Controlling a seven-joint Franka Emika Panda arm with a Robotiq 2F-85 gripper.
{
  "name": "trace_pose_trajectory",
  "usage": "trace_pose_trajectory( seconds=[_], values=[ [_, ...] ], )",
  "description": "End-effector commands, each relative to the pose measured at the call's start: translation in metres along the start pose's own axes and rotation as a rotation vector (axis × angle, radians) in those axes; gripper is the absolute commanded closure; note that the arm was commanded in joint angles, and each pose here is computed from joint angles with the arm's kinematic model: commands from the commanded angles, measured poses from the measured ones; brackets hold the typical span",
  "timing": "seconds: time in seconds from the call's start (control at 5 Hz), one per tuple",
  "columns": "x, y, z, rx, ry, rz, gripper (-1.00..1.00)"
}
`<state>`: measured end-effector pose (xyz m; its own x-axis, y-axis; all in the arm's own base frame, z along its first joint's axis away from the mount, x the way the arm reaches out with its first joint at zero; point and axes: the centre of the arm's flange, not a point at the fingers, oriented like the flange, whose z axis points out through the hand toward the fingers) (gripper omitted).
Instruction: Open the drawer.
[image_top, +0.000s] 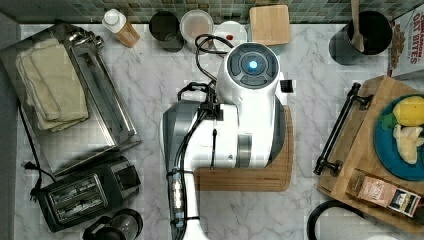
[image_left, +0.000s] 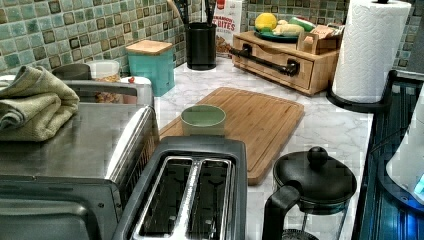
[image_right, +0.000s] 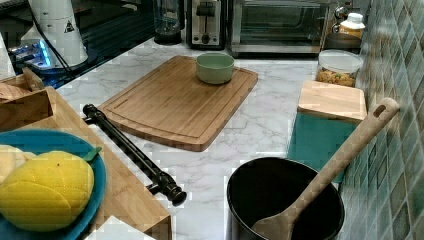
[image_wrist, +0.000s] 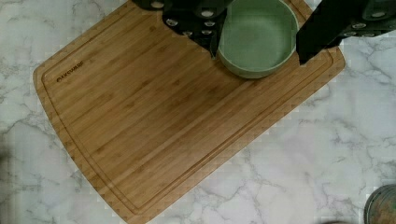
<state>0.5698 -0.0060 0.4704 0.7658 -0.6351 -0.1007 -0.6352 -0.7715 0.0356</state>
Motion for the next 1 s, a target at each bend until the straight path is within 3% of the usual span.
trace_pose_trajectory(
  seconds=[0.2,0.6,0.8,1.0],
  values=[
    [0.0,-0.001,0.0,0.004,0.003,-0.001,-1.0],
    [0.042,0.024,0.027,-0.037,0.118,-0.188,-1.0],
    [0.064,0.039,0.03,-0.068,0.145,-0.247,-1.0],
    [0.086,0.061,0.03,-0.094,0.144,-0.292,-1.0]
  ],
)
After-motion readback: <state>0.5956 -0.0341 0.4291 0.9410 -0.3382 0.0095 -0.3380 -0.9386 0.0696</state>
